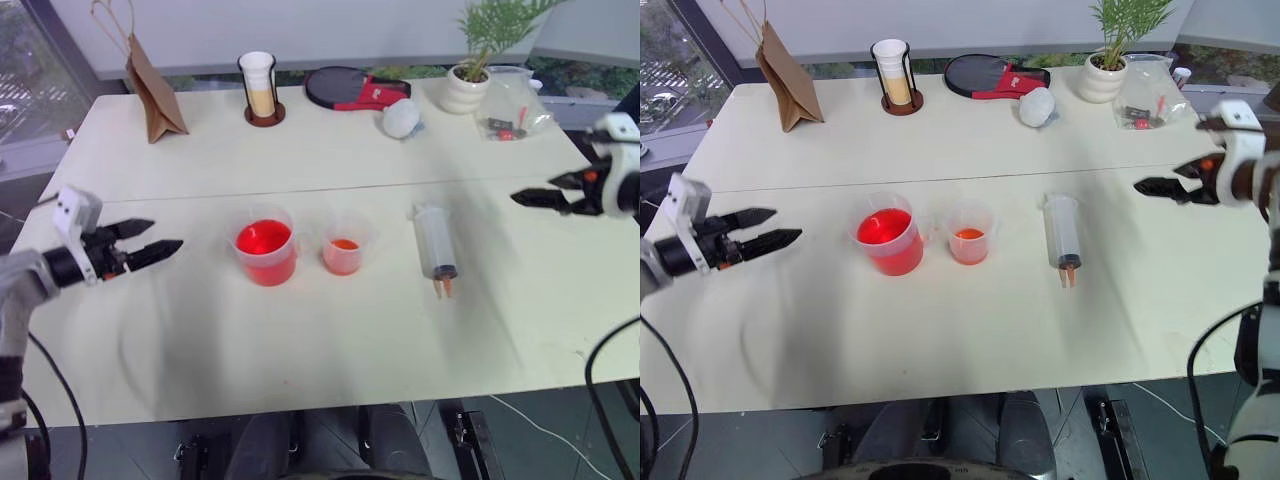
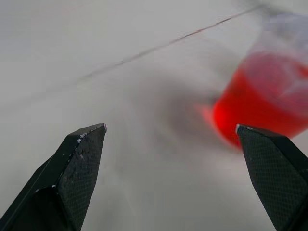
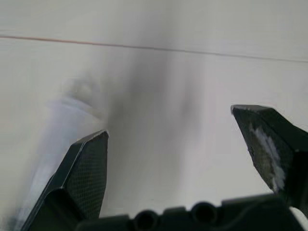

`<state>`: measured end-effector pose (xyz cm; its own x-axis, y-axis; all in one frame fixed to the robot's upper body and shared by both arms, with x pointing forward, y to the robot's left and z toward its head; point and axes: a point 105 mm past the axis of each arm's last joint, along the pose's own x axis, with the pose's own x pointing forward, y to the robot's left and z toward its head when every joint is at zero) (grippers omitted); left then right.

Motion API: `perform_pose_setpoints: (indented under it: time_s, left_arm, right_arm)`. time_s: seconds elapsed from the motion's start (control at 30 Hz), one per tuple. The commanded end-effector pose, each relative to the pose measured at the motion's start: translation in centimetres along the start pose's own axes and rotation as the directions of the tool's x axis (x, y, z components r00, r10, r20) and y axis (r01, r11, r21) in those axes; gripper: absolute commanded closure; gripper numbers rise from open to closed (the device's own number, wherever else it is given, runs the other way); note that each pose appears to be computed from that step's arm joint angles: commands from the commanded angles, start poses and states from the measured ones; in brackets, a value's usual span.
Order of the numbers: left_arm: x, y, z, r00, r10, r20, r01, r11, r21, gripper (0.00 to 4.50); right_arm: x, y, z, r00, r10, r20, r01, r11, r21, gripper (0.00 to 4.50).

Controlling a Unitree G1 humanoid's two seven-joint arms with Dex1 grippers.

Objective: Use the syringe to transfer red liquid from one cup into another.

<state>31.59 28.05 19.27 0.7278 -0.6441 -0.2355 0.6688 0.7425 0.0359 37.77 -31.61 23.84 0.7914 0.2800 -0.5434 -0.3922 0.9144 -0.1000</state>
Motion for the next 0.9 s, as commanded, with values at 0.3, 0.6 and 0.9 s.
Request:
perform_pose_setpoints:
  time_s: [0.3,0.6,0.9]
  left_arm:
    - [2.1,-2.6,8.0,0.979,-0.194,-0.057,0.2,0.893,0.403,0.03]
    - [3.4,-6.3,7.9,0.947,-0.322,-0.011,0.3,0.869,0.393,0.03]
    - [3.8,-6.9,6.8,0.952,-0.306,0.015,0.281,0.891,0.357,0.03]
  right_arm:
    - [3.0,5.1,0.7,0.946,0.141,-0.29,-0.115,0.988,0.108,0.0]
    - [5.0,6.7,-2.0,0.899,0.176,-0.401,-0.084,0.968,0.236,0.0]
    - [8.2,8.9,-2.1,0.89,0.153,-0.43,-0.05,0.969,0.241,0.0]
